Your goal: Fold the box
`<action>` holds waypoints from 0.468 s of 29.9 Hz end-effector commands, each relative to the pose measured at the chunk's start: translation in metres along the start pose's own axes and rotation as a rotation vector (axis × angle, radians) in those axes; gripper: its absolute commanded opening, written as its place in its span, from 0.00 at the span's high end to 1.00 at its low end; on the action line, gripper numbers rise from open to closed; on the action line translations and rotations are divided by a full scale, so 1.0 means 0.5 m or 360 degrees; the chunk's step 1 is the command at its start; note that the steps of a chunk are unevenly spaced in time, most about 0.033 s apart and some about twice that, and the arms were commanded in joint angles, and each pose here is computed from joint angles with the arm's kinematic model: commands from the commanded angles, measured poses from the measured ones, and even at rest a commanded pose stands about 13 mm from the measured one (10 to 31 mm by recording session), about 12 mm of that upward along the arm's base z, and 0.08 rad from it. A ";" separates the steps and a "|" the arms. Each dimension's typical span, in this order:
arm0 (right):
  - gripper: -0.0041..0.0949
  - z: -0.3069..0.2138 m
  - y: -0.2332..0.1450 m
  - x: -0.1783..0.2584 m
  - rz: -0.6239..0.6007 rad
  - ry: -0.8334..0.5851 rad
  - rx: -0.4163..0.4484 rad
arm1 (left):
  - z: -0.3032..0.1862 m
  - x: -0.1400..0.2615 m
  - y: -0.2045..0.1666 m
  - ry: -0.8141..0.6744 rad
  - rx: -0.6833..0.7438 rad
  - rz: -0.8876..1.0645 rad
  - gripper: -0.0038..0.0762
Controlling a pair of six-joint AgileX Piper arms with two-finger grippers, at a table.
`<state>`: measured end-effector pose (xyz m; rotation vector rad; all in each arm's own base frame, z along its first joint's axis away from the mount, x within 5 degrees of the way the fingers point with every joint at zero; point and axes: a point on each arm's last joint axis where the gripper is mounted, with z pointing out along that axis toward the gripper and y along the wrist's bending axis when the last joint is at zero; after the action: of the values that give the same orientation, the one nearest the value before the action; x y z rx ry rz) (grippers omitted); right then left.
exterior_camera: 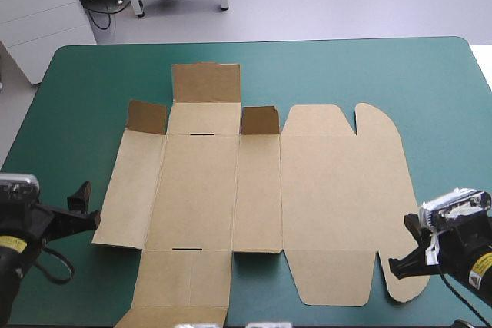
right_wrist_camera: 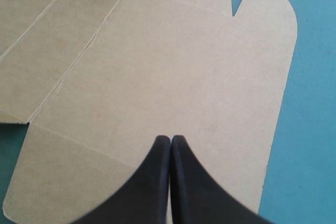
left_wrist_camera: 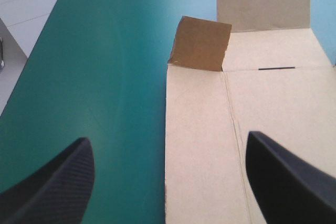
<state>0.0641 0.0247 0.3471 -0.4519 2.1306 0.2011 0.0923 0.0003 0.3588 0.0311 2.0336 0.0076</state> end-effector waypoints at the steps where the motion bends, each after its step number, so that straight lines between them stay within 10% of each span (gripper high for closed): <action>1: 0.98 -0.009 -0.002 0.007 -0.0035 -0.0074 -0.0004 | 0.046 -0.060 0.008 0.0066 0.0002 0.0047 0.25; 14: 0.98 0.011 -0.001 0.037 -0.0067 0.0004 0.0001 | 0.247 -0.072 0.063 0.0634 0.0201 -0.0236 0.25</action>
<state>0.0558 0.0205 0.3175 -0.5021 2.2030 0.1734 0.2105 0.0231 0.3220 -0.0180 2.5118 -0.1252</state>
